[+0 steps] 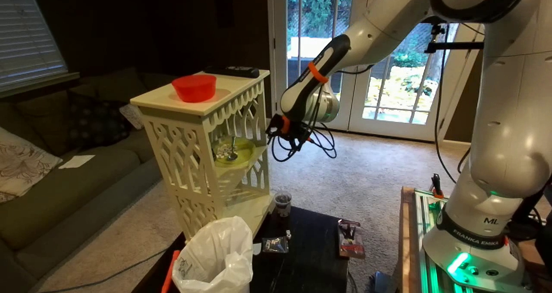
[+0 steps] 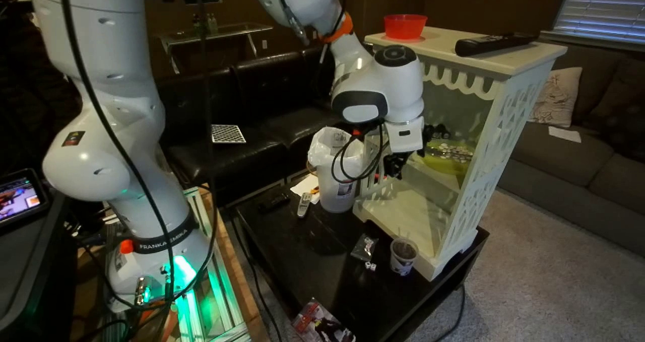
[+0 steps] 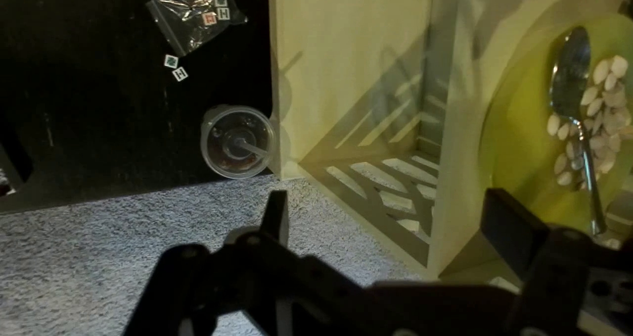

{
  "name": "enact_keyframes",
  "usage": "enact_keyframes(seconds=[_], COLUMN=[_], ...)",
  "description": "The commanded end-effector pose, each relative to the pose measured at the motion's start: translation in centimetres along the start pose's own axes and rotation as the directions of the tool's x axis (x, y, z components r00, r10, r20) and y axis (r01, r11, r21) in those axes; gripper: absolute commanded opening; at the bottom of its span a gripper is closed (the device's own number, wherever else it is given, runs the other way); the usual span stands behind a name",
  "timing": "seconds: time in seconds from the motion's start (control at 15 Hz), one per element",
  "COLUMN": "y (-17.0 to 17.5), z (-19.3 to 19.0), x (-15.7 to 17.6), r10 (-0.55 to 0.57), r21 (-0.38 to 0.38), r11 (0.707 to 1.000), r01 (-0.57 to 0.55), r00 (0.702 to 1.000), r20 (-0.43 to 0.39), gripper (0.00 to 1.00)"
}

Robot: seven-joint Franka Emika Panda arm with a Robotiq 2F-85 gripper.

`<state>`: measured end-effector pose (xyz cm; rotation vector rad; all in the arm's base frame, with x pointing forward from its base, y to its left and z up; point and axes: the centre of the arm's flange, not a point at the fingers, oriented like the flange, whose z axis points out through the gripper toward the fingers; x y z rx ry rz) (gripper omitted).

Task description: Put the yellow plate on the top shelf of the shelf.

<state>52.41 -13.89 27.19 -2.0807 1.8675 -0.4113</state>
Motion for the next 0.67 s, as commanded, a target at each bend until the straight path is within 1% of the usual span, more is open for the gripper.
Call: enact_keyframes(seconds=[0.0, 0.07, 0.2, 0.33, 0.47, 0.53, 0.6], y=[6.2, 7.1, 7.8, 8.1, 8.4, 5.4, 6.1], z=[-6.3, -7.4, -8.8, -10.0, -10.6, -9.5, -9.9], x=[-1.0, -1.3, -1.6, -1.3, -0.3, -1.5, -0.9], r10=[-0.175, -0.217, -0.287, -0.342, -0.378, -0.341, -0.358], r21=[0.034, 0.049, 0.079, 0.109, 0.143, 0.112, 0.126], r11=[0.984, 0.976, 0.957, 0.938, 0.923, 0.938, 0.931], r01=[0.172, 0.213, 0.280, 0.329, 0.357, 0.328, 0.342], r00=[0.981, 0.972, 0.952, 0.931, 0.912, 0.931, 0.923], r20=[0.083, 0.090, 0.104, 0.130, 0.160, 0.131, 0.140], gripper=[1.00, 1.00, 1.00, 1.00, 1.00, 1.00, 1.00])
